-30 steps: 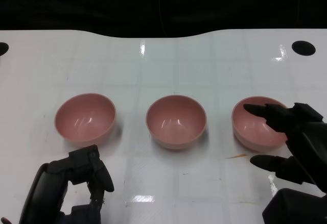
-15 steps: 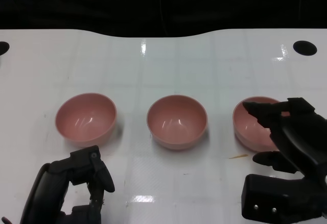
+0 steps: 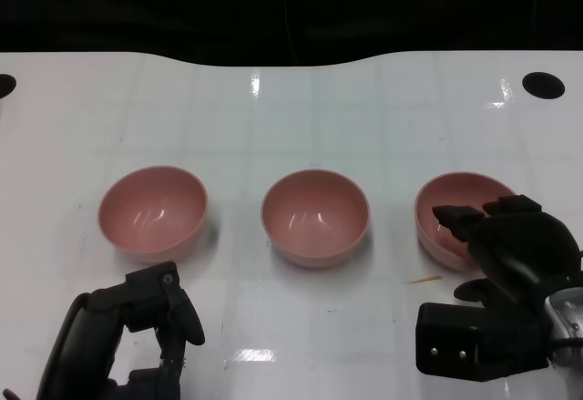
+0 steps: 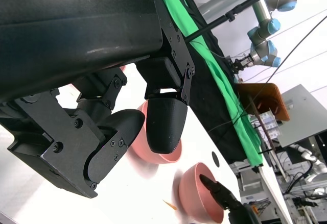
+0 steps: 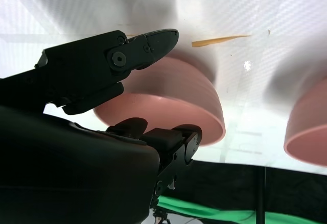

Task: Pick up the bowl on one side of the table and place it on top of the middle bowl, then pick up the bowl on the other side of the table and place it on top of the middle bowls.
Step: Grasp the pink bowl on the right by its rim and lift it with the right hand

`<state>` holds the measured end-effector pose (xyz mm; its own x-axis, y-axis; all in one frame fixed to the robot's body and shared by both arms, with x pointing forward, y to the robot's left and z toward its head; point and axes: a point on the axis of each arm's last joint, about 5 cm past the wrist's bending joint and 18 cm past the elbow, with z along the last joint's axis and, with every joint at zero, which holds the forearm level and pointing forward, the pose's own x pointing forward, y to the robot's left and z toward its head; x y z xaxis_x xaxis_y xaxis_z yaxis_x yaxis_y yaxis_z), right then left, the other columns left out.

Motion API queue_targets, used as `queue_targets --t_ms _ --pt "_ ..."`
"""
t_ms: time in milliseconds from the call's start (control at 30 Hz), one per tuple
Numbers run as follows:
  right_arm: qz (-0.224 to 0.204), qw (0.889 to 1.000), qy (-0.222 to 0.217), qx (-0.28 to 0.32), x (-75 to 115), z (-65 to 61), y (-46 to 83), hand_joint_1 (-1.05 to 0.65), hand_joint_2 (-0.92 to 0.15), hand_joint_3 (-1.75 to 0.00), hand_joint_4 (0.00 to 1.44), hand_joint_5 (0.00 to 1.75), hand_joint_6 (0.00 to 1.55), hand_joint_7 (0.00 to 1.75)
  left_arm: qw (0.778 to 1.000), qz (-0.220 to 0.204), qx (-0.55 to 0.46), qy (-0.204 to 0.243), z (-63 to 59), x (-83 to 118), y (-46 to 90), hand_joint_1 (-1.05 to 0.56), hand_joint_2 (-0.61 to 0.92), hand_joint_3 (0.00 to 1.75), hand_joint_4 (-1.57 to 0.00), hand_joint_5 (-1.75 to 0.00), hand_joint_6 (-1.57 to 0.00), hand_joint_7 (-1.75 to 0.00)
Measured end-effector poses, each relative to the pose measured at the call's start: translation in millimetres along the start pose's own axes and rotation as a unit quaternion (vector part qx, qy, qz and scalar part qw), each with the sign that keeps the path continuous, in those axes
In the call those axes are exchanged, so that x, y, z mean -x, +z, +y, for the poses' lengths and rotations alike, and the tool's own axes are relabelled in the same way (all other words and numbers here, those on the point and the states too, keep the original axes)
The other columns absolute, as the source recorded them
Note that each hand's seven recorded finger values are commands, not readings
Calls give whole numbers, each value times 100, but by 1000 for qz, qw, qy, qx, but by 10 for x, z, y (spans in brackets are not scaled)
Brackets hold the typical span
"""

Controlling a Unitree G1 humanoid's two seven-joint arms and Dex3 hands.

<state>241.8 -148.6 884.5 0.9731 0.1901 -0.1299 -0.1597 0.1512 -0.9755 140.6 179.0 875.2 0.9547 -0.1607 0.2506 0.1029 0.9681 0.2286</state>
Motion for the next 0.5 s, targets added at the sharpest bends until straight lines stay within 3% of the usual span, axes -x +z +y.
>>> queue_targets --t_ms 67,167,233,300,367,400,500 --pt "5 1000 1 -2 -42 46 -26 -34 -92 -1 45 24 50 3 1000 0 -1 2 -1 0 0 -9 29 153 -91 -168 -87 -149" --pt "8 1000 4 -4 -105 127 -69 -26 -92 -4 69 31 63 7 1000 0 -5 1 -5 -2 1 -8 29 154 -92 -168 -87 -149" --pt "-2 1000 -3 -5 -138 159 -81 -24 -92 -7 82 62 83 9 1000 0 -5 2 -8 -3 2 -8 28 154 -92 -168 -87 -149" --pt "-20 1000 -21 -12 -164 181 -91 -23 -92 -11 84 124 108 15 1000 -1 -5 2 -10 -3 2 -7 28 155 -92 -167 -87 -149" --pt "-33 999 -36 -14 -183 190 -104 -23 -92 -13 89 159 119 20 1000 -3 -6 2 -10 -3 4 -6 28 156 -92 -167 -87 -149" --pt "-38 998 -43 -13 -192 188 -112 -23 -92 -14 92 168 123 22 1000 -5 -6 2 -10 -3 5 -7 28 156 -92 -167 -87 -149" --pt "-55 996 -64 -10 -204 188 -126 -24 -89 -11 94 174 119 19 1000 -5 -8 1 -11 -3 5 -6 28 155 -92 -167 -87 -148"
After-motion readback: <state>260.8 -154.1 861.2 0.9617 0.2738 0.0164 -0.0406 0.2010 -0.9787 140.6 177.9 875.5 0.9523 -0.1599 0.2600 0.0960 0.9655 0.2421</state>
